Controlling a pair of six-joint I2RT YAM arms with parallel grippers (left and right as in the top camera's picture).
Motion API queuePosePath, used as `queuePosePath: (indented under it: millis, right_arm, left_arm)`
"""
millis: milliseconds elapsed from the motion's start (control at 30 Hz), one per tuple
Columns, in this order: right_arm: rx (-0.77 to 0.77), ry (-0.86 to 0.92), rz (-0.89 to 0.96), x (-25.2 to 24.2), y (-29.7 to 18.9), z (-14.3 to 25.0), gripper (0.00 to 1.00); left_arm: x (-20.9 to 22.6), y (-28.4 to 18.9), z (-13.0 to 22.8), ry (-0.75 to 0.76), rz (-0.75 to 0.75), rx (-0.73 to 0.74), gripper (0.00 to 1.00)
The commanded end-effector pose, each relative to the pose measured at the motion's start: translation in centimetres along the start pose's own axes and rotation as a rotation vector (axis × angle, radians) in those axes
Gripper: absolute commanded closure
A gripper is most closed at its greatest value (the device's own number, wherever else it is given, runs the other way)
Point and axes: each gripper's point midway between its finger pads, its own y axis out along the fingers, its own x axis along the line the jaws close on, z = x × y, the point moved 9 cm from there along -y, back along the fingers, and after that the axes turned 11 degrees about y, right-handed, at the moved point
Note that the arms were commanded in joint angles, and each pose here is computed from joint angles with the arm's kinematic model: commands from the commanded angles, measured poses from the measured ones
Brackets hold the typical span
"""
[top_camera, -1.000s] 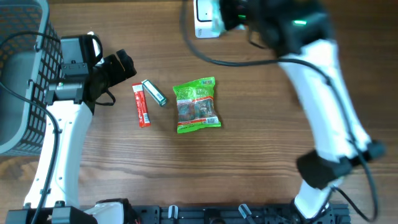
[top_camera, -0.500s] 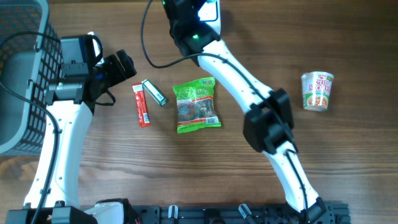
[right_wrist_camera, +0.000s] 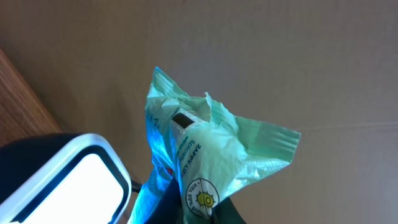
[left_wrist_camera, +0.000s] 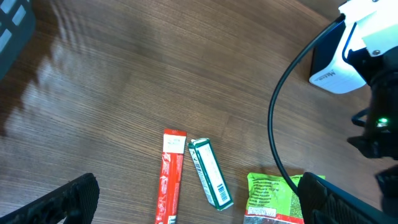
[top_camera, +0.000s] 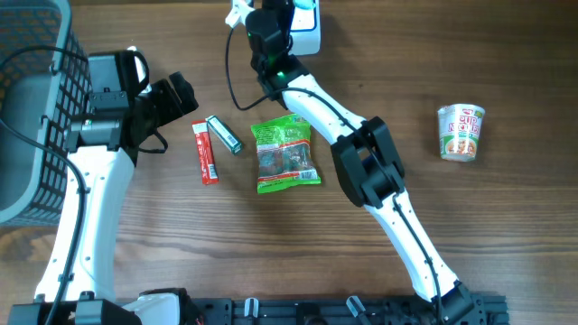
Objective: Scan the item barcode
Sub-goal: 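Hold the pale green bag in front of the scanner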
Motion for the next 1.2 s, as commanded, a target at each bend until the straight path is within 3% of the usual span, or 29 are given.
queuePosePath:
  millis: [0,500,900,1167]
  right_arm:
    - [-0.042,0.025,0.009,0.2,0.3,-0.2,0.96]
    - [0.009,0.229,-0.094,2.2,0.3,0.7,0.96]
    - [0.043,0.244,-0.065,2.0,0.4,1.0,0.96]
    - [0.18,0.489,0.051,1.4,0.2,2.2,0.96]
  left_arm:
    - [0.1,0.0,-0.1,0.003,-0.008,-0.004,0.0]
    - [0.1,0.0,-0.1,0.003,-0.008,-0.004,0.0]
    - [0.1,0.0,-0.1,0.003,-0.008,-0.004,0.0]
    - [0.1,0.0,-0.1,0.003,-0.008,-0.004,0.0]
